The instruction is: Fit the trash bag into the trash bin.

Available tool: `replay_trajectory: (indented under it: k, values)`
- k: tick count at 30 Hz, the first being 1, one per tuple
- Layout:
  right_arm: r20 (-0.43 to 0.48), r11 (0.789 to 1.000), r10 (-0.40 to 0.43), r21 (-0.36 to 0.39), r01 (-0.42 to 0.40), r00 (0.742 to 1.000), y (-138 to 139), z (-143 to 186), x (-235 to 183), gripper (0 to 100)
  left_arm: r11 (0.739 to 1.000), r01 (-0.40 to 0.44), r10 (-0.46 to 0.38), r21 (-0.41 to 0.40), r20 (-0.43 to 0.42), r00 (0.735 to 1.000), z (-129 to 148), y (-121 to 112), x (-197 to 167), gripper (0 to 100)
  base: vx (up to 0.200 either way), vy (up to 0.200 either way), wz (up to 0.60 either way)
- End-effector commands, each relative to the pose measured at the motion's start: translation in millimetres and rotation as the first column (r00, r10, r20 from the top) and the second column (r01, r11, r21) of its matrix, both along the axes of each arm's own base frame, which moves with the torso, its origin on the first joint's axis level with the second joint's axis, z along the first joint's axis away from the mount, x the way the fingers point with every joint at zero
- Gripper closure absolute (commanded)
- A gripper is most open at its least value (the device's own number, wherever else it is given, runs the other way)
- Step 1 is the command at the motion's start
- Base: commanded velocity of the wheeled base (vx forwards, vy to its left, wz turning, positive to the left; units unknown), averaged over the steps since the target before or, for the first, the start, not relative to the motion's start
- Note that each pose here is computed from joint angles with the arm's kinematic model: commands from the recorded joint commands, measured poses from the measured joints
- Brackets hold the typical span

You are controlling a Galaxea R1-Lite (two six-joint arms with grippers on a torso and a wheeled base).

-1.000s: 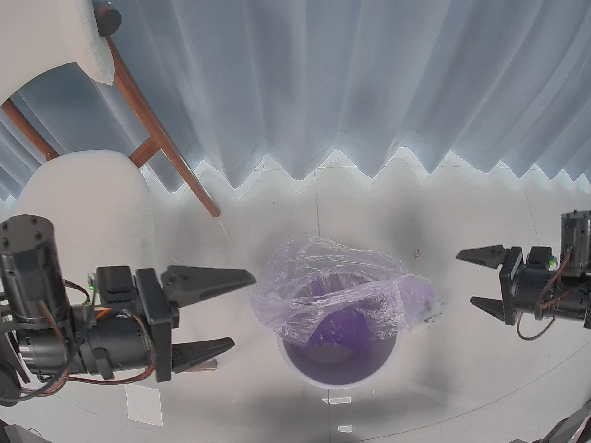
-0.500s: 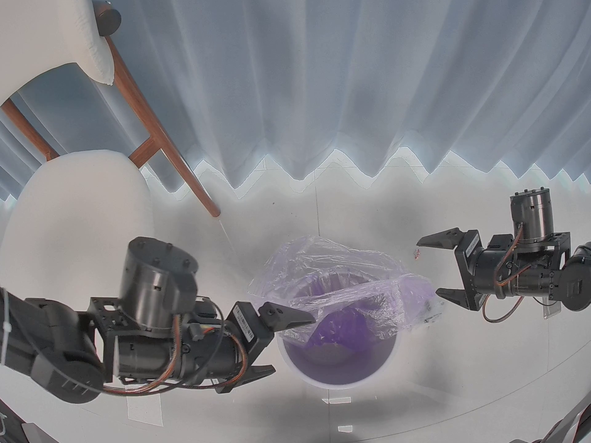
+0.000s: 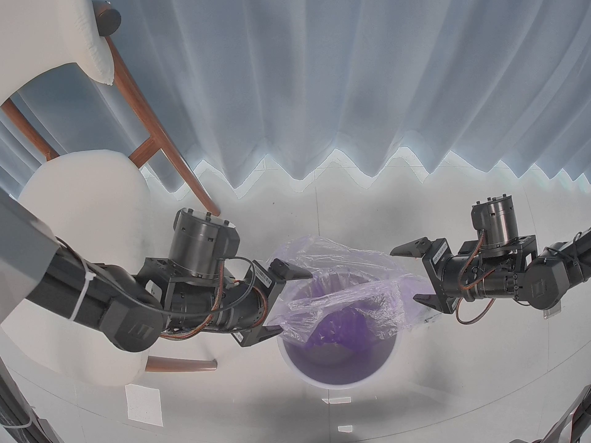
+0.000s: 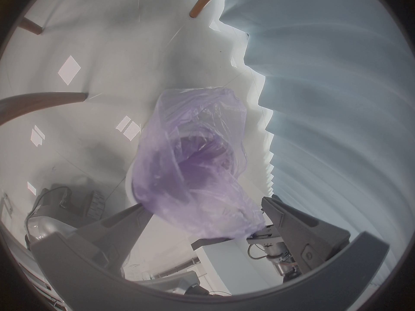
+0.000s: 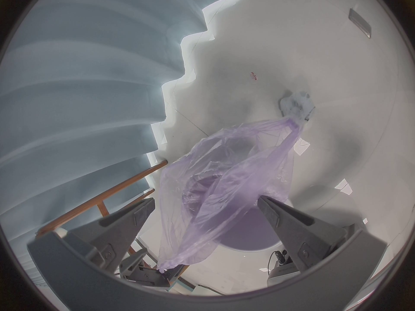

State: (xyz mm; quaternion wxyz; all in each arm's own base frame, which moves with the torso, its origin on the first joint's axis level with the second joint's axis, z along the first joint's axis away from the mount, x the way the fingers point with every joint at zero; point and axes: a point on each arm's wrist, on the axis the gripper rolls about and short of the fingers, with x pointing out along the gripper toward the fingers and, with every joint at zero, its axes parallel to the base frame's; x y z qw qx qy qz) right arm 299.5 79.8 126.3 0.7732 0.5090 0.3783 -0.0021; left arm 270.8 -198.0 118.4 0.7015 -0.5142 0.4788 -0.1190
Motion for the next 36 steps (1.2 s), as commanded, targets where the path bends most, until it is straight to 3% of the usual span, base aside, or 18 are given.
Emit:
replay_trajectory:
  k: [1,2,7,8,14,21,28,32,36]
  values:
    - [-0.029,1.0,0.008,-0.014,-0.008,1.0,6,-11,7,0,1.0,-0.012,0.012,0.017,-0.025,1.0,-16,-7,18,0,0.0,0.0,0.0]
    - [-0.024,1.0,0.002,-0.019,-0.002,1.0,7,-11,8,100,1.0,-0.012,0.013,0.016,-0.026,1.0,-17,-9,21,0,0.0,0.0,0.0]
    - [-0.036,0.999,-0.007,-0.037,0.006,0.999,9,-16,5,100,1.0,-0.021,0.021,0.021,-0.03,0.999,-23,-12,29,0,0.0,0.0,0.0]
    - [-0.038,0.999,-0.009,-0.037,0.008,0.999,9,-16,5,100,1.0,-0.021,0.021,0.021,-0.03,0.999,-23,-12,29,100,0.0,0.0,0.0]
    - [-0.033,0.997,-0.019,-0.073,0.017,0.999,6,-16,-3,100,0.999,-0.022,0.023,0.029,-0.037,0.999,-21,-10,26,100,0.0,0.0,0.0]
    - [-0.035,0.976,0.083,-0.197,-0.088,0.996,0,-21,-42,100,0.997,0.001,0.006,0.078,-0.088,0.996,4,3,1,100,0.0,0.0,0.0]
    - [-0.054,0.962,0.183,-0.198,-0.19,0.982,13,-28,-81,100,0.99,0.044,-0.034,0.134,-0.077,0.996,5,14,-17,100,0.0,0.0,0.0]
    - [-0.031,0.96,0.199,-0.194,-0.201,0.979,17,-33,-86,100,0.971,0.12,-0.108,0.206,-0.066,0.992,-7,14,-28,100,0.0,0.0,0.0]
    - [-0.022,0.962,0.198,-0.189,-0.198,0.98,17,-33,-85,100,0.965,0.143,-0.132,0.221,-0.065,0.989,-10,14,-31,100,0.0,0.0,0.0]
